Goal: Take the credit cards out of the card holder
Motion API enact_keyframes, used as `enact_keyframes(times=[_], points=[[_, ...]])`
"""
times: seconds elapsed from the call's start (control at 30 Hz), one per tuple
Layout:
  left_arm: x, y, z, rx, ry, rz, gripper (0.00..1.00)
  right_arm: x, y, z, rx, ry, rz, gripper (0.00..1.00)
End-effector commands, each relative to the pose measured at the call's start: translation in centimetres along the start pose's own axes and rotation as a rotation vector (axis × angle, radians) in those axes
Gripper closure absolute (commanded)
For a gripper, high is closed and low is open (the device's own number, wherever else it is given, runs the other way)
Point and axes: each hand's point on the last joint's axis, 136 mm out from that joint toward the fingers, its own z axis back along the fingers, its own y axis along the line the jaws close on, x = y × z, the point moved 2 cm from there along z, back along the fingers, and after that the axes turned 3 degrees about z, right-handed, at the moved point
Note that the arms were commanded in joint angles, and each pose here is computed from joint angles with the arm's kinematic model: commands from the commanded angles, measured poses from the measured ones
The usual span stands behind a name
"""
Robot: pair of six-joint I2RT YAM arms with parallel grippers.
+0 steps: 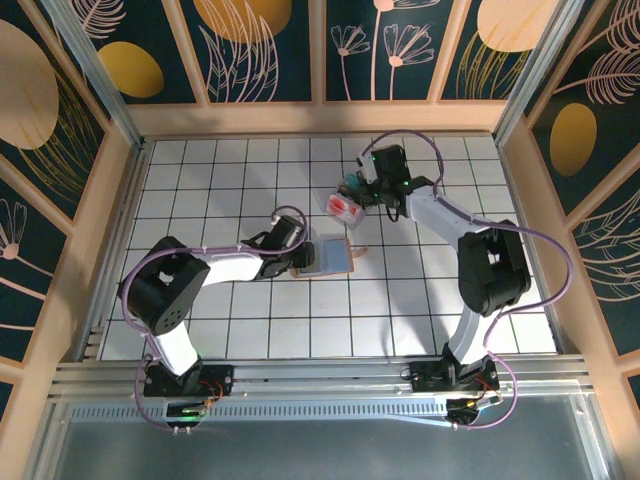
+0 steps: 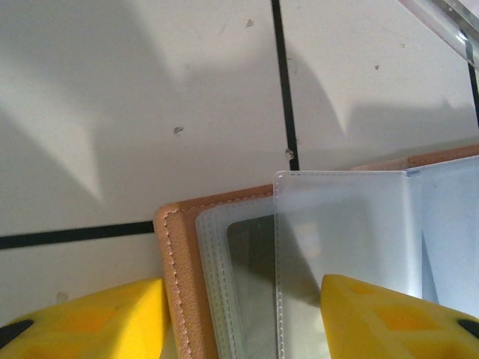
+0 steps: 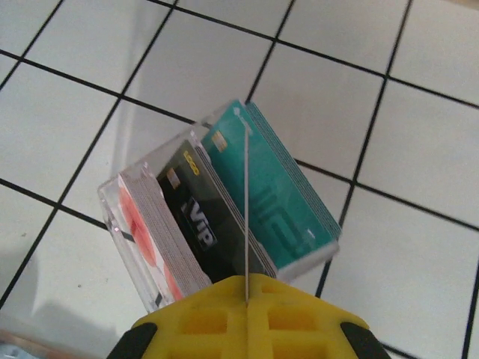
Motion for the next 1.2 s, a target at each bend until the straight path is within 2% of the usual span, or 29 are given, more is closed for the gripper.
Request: enact_keyframes(times=[0.0, 0.27, 0.57, 0.7, 0.83, 1.17], points=[[-0.1, 0.4, -1.7, 0.003, 0.021, -0.081, 0.44, 2.0, 0.6, -0.1, 0.05, -0.038, 0.084, 1.0], [1.2, 0.2, -0.7, 0.034, -0.002, -0.159, 0.4, 1.8, 1.1, -1.4, 0.099, 0.016, 0.185, 1.0], [2.6, -0.5, 3.1, -0.008, -0.069, -0.114, 0.34, 0.1, 1.6, -3.1, 0.144, 0.109, 0.242, 1.0], [3.0, -0.4, 4.3, -0.011, -0.095, -0.1, 0.32, -0.8, 1.0, -3.8, 0.12, 0.152, 0.252, 1.0], [3.2, -0.2, 5.0, -0.003, -0.107, -0.1, 0.31, -1.6, 0.6, -4.1, 0.11, 0.191, 0.257, 1.0], [4.0, -0.1, 6.2, 0.013, -0.136, -0.096, 0.3, -3.1, 1.1, -5.6, 0.19, 0.284, 0.271, 1.0]])
